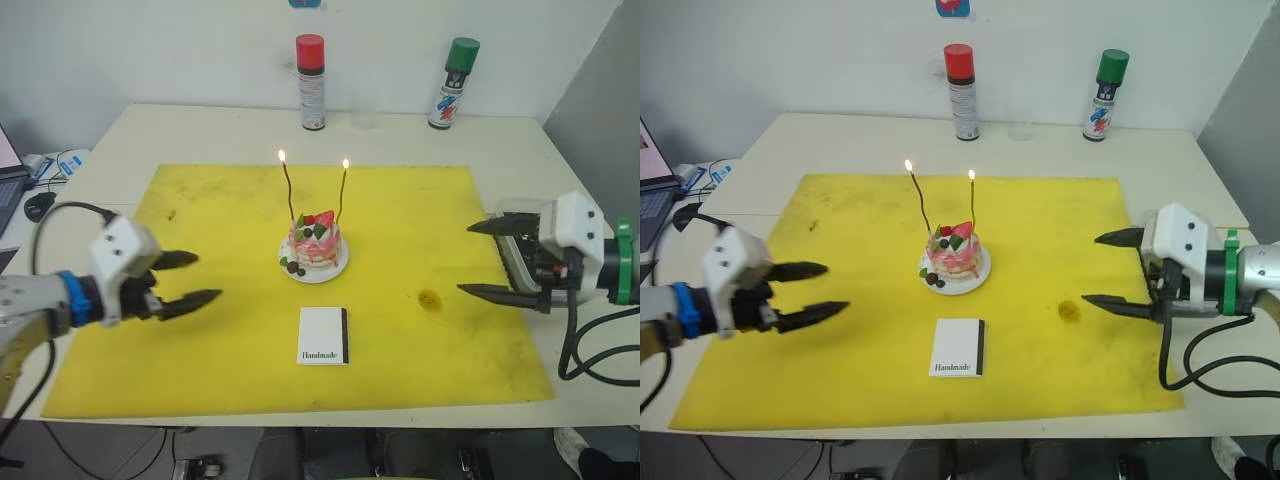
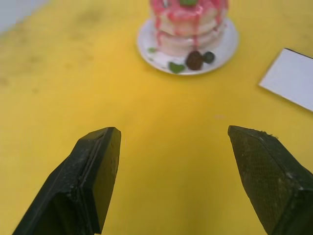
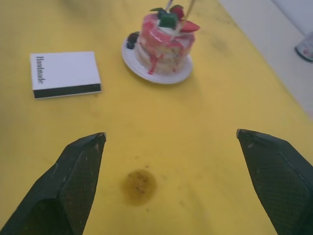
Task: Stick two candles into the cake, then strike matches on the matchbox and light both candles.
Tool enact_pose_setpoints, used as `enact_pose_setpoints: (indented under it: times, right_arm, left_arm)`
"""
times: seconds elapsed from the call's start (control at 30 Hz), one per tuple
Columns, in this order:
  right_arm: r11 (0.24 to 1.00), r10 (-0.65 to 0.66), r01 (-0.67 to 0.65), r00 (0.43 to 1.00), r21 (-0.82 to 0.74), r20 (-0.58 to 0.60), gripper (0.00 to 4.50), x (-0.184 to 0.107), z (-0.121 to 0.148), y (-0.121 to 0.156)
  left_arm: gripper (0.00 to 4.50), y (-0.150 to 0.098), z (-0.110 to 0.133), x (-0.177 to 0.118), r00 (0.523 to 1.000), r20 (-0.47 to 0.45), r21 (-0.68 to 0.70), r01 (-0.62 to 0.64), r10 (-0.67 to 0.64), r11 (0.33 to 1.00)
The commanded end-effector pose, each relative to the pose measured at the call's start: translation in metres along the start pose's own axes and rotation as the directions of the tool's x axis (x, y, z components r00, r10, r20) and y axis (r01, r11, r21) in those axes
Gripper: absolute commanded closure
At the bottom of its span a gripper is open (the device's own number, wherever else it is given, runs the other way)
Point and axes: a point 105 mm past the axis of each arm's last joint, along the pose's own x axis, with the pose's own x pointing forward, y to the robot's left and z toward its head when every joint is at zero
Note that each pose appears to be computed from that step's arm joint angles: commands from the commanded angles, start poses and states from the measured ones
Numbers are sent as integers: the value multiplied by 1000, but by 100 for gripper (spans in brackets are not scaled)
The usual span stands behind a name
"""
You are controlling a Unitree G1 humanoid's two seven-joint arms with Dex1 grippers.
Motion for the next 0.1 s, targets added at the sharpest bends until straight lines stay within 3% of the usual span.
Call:
enact_pose_setpoints:
  times: [0.03,0.1]
  right_arm:
    - [997,-15,16,1000,-76,17,0,-8,12,-9]
    - [996,-2,3,1000,-88,18,0,-6,11,-10]
  left_arm:
    - [59,4,1,-14,1000,9,51,-14,13,999]
    - [59,5,-3,-14,1000,4,37,-16,16,999]
